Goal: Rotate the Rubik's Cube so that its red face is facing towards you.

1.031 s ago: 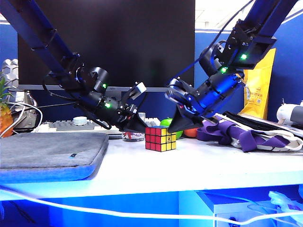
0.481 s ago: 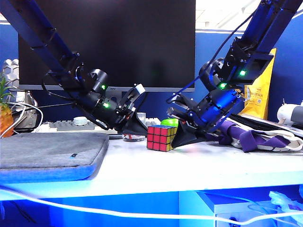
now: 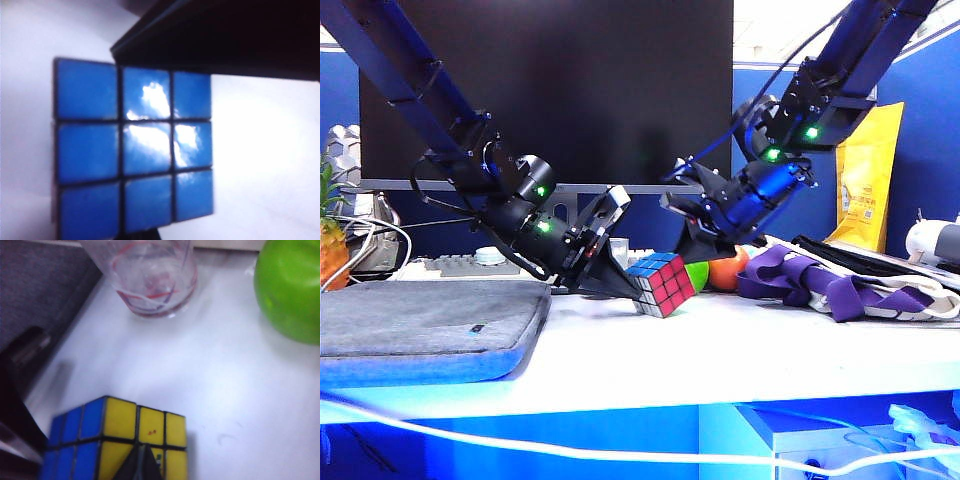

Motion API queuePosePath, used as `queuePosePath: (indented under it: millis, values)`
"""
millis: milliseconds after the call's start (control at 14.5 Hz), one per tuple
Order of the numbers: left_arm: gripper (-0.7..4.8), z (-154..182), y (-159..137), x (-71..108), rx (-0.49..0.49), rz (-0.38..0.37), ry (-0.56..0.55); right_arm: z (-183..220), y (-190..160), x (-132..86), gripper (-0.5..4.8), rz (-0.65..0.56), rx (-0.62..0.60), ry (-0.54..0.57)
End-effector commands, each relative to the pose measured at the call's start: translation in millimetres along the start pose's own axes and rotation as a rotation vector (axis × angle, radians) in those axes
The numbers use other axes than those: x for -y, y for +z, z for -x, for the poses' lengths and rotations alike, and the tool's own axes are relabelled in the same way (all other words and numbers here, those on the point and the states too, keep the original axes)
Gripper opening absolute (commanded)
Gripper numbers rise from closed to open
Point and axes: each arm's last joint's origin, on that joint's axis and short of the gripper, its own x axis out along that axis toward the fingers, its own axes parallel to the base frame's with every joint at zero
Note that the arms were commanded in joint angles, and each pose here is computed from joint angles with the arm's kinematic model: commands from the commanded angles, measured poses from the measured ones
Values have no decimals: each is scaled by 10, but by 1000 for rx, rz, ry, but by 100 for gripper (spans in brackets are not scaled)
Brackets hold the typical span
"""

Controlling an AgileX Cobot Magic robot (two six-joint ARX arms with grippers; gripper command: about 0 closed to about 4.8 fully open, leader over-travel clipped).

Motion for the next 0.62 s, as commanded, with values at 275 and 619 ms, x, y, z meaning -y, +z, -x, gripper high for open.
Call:
queuePosePath:
  millis: [275, 619]
  values:
    - [21, 29, 111, -12, 21, -68, 98, -32, -120, -14, -2, -3, -91, 23]
    - [21, 38, 150, -26, 39, -93, 132, -31, -140, -15, -2, -8, -110, 23]
